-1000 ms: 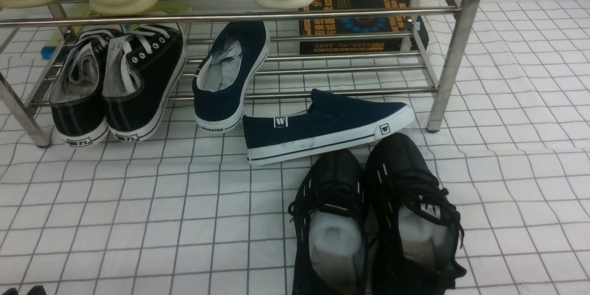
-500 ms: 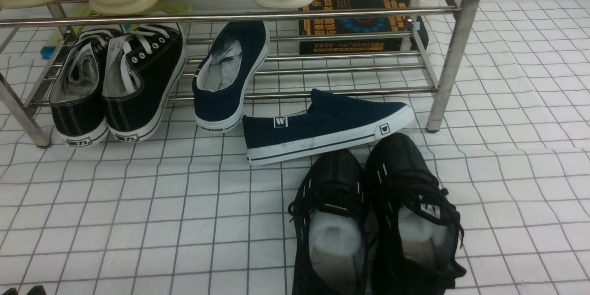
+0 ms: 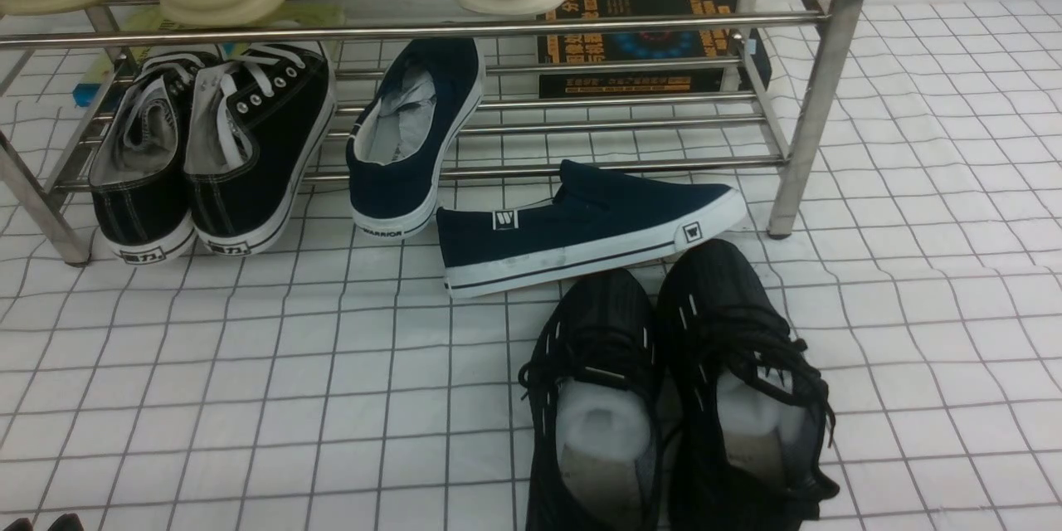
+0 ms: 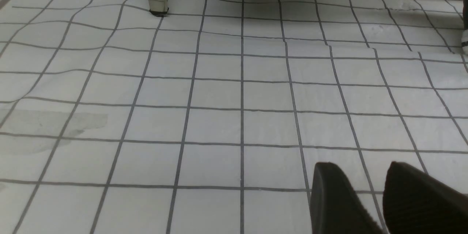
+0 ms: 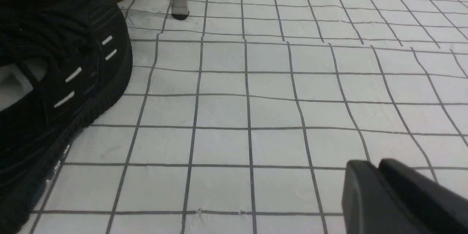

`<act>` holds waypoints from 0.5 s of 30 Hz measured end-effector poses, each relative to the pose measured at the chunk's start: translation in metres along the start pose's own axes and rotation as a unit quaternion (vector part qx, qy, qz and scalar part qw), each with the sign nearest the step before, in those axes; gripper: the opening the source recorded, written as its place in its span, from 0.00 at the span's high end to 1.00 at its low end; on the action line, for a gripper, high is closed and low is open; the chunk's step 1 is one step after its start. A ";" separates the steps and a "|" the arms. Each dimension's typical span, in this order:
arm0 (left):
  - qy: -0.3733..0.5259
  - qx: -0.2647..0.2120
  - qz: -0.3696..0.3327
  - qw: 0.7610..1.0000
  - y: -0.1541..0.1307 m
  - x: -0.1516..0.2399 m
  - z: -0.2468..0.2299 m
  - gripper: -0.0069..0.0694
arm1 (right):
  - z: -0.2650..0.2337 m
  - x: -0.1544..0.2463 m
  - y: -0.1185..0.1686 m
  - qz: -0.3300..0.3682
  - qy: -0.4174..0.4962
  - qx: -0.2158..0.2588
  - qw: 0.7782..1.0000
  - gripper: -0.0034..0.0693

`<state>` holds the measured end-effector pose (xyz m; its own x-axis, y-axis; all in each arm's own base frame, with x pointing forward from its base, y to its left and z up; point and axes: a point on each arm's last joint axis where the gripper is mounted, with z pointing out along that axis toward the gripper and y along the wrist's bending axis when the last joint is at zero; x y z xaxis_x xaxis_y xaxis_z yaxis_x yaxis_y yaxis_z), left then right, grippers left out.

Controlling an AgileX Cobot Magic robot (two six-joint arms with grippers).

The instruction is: Take the shoes off the shelf with your hand from the white checkered tablecloth.

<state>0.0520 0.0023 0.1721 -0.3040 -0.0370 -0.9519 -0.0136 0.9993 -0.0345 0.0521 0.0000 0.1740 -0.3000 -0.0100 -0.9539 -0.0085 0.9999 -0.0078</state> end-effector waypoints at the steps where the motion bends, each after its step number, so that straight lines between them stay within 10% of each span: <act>1: 0.000 0.000 0.000 1.000 0.000 0.000 0.000 0.59 | 0.000 0.000 0.000 0.000 0.000 0.000 1.000 0.85; 15: 0.000 0.000 0.000 1.000 0.000 0.000 0.000 0.59 | 0.000 0.000 0.000 0.000 0.000 0.000 1.000 0.83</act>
<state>0.0520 0.0023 0.1721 -0.3040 -0.0370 -0.9519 -0.0136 0.9993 -0.0345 0.0521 0.0000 0.1740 -0.3000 -0.0100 -0.9539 -0.0085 0.9999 -0.0078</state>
